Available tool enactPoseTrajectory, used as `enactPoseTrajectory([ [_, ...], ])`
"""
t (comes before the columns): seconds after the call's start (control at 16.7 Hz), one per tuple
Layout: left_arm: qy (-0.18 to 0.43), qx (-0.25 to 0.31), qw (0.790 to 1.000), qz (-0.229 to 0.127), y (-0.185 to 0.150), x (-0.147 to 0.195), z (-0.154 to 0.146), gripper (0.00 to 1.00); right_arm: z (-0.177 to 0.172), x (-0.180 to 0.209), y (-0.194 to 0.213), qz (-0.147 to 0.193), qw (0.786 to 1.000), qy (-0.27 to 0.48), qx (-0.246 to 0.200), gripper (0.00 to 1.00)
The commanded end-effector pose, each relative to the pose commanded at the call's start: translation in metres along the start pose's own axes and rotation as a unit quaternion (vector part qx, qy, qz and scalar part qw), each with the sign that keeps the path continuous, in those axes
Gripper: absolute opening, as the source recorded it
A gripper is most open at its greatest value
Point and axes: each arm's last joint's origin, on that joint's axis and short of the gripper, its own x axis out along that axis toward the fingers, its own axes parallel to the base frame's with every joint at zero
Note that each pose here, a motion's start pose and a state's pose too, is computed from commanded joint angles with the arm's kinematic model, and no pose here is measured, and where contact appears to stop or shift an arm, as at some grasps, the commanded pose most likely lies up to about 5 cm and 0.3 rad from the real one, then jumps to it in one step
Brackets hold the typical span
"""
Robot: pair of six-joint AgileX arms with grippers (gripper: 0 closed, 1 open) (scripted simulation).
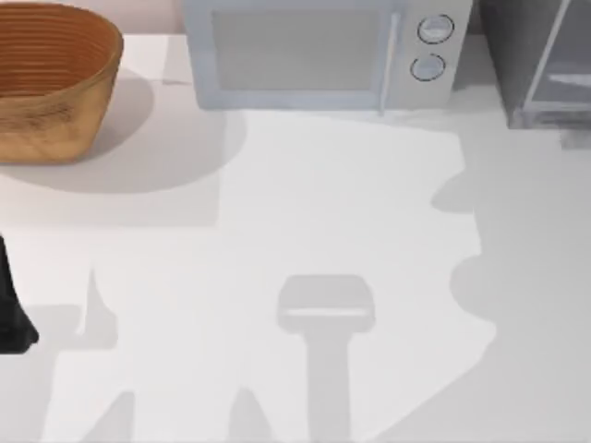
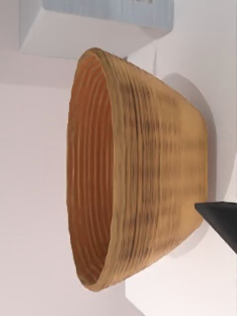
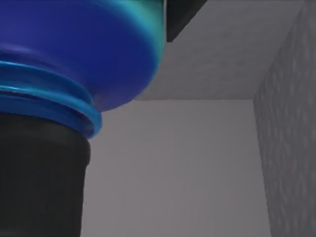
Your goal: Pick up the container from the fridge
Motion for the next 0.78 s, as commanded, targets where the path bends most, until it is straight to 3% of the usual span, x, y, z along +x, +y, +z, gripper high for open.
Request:
enactPoseTrajectory([
  [0.48, 0.0, 0.0, 1.0, 0.0, 0.0, 0.0, 0.0, 1.0, 0.002, -0.01, 0.003, 0.003, 1.0, -0.003, 0.0, 0.0],
  [0.78, 0.0, 0.0, 1.0, 0.0, 0.0, 0.0, 0.0, 1.0, 0.032, -0.035, 0.018, 0.005, 1.0, -0.001, -0.002, 0.0],
])
